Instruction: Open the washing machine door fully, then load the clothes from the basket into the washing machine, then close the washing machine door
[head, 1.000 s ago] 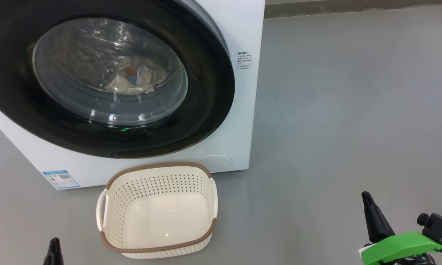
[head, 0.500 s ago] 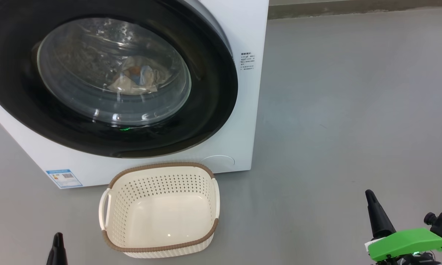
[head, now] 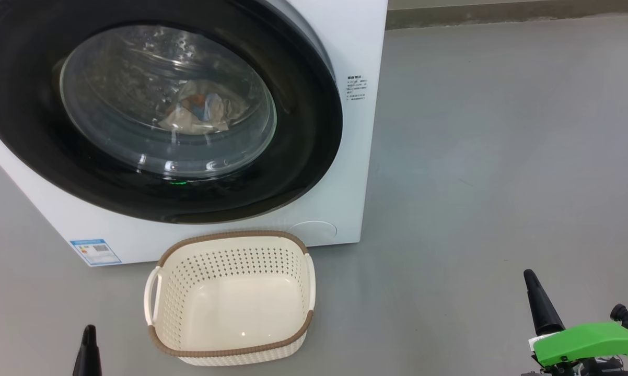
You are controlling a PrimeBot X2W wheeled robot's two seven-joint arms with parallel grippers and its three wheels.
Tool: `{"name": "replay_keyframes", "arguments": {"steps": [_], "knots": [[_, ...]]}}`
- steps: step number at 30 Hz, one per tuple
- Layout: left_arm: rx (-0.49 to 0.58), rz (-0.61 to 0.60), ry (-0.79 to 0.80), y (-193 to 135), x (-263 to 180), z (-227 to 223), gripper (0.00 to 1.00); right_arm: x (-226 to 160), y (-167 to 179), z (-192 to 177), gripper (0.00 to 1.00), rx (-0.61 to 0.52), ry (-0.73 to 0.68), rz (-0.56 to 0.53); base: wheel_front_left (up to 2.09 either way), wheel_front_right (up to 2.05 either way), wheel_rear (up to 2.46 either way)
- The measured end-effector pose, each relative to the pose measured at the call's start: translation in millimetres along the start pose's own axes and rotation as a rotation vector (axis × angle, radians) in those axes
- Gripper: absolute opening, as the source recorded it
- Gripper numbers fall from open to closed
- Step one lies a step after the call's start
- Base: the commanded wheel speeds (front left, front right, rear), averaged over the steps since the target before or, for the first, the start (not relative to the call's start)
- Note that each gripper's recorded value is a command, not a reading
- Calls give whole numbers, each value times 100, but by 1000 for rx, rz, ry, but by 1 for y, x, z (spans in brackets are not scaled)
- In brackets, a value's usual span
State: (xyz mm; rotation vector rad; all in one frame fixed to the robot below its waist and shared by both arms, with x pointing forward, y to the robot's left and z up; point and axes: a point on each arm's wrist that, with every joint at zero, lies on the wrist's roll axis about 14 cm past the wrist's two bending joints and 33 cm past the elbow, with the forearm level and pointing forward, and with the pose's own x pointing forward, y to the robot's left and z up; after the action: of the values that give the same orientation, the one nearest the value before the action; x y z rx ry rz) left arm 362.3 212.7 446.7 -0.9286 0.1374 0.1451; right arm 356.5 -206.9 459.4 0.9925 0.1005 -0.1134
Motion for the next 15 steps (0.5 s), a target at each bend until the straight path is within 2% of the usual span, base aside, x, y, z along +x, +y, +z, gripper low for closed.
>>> {"name": "replay_keyframes", "arguments": {"steps": [15], "knots": [[-164,-18,12,-8,2,-1,0,5,4,4,0,141,-5,5,0,0,0]]}}
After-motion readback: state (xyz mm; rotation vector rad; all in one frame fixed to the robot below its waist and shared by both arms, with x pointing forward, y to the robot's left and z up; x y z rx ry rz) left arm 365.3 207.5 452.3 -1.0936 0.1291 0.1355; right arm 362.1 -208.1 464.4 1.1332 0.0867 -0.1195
